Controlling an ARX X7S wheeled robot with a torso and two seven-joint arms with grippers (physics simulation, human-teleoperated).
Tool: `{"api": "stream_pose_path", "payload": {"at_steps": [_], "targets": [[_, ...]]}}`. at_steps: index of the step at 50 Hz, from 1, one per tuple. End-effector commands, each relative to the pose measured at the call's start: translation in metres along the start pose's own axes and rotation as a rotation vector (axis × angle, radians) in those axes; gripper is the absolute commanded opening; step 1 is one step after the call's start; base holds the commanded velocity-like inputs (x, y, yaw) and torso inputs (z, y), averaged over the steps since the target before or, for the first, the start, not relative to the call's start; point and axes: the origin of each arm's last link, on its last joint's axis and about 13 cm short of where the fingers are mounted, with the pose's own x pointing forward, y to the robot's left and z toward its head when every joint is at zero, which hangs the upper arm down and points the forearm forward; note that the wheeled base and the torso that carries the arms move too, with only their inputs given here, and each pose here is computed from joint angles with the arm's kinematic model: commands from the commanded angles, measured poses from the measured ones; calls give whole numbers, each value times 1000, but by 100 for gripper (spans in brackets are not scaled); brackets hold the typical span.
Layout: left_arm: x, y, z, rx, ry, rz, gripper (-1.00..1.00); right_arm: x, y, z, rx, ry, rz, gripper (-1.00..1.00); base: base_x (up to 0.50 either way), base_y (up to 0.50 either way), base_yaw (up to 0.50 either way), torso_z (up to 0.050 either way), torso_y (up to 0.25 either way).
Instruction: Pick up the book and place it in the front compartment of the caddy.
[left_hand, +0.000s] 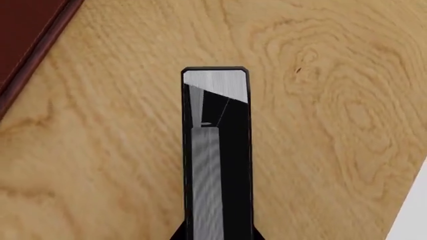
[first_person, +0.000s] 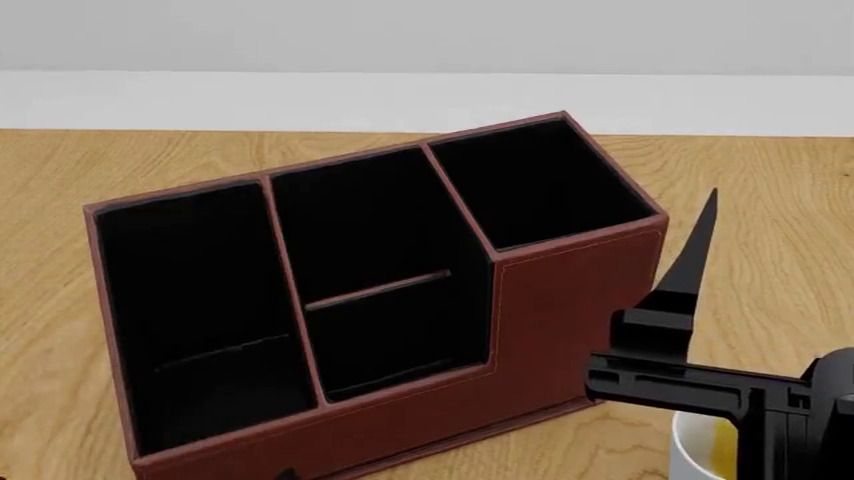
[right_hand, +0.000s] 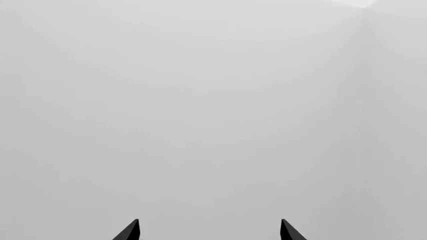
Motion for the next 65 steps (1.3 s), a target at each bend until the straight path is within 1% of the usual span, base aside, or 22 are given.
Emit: {"api": "stream_pose_path", "payload": {"at_steps": [1,13,19,29,30,35,36,37,38,48,53,54,60,65], "targets": [[-17,-6,13,30,-64,21,-100,1,1,3,0,-10,-3,100,0,0,0,0,0],[-34,-14,21,77,-112,52,-100,2,-1,9,-3,-24,-19,100,0,0,0,0,0],[-47,-21,29,118,-146,75,-100,2,-2,11,-4,-31,-24,100,0,0,0,0,0],[-67,-28,36,156,-208,122,-100,2,-3,12,-2,-35,-28,100,0,0,0,0,2],[-72,-30,39,174,-221,134,-100,2,-2,12,-3,-36,-28,100,0,0,0,0,0],[-83,-38,44,207,-258,145,-100,1,-2,13,-1,-39,-29,100,0,0,0,0,0],[-86,-40,45,225,-270,147,-100,1,-2,13,-2,-39,-31,100,0,0,0,0,0],[-88,-40,47,222,-281,149,-100,1,-2,13,-2,-38,-31,100,0,0,0,0,0],[-90,-41,47,243,-290,152,-100,1,-2,14,-2,-39,-31,100,0,0,0,0,10],[-107,-42,53,260,-340,220,-100,-3,-9,14,1,-40,-32,100,0,0,0,0,1],[-113,-38,55,265,-365,270,-100,-3,-9,15,0,-45,-36,100,0,0,0,0,0],[-114,-37,56,263,-366,267,-100,-3,-9,16,0,-47,-39,100,0,0,0,0,0],[-119,-34,58,257,-384,299,-100,-5,-18,23,-10,-73,-92,100,0,0,0,0,2],[-126,-35,63,273,-404,318,-100,-8,-26,30,-24,-88,-129,100,0,0,-1,0,0]]}}
